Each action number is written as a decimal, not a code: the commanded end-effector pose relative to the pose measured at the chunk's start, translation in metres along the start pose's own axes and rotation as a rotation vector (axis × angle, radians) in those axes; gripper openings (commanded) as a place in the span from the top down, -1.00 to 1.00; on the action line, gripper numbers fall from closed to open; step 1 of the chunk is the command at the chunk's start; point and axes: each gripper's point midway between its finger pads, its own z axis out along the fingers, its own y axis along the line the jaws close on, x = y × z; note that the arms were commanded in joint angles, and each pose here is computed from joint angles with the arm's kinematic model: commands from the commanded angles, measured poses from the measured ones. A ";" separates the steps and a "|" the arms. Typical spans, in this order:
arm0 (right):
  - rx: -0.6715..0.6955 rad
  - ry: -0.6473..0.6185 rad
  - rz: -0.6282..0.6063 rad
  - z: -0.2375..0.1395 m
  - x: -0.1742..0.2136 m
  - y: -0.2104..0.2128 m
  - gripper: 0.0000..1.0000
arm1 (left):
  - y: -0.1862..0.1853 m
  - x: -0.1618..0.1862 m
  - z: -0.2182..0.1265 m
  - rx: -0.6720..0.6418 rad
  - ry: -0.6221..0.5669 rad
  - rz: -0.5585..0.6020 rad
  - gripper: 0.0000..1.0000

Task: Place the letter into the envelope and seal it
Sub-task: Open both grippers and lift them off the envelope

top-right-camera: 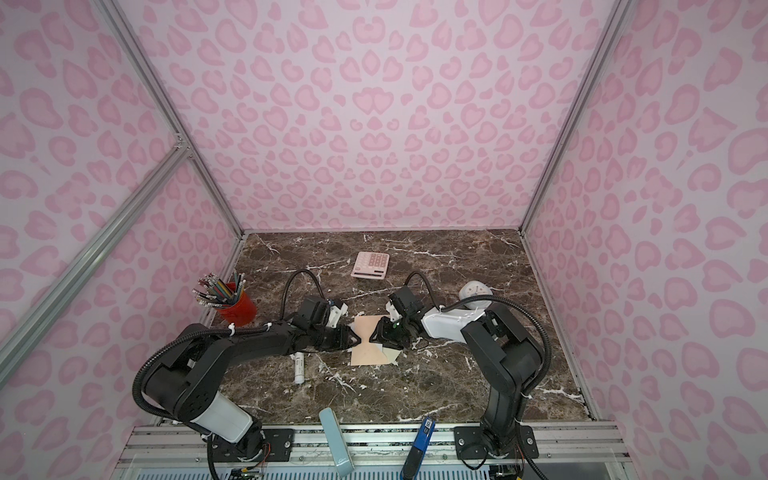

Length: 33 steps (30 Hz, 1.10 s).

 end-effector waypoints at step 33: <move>0.160 -0.055 -0.065 -0.022 -0.034 -0.003 -0.09 | 0.001 -0.028 -0.010 -0.016 -0.049 0.014 0.00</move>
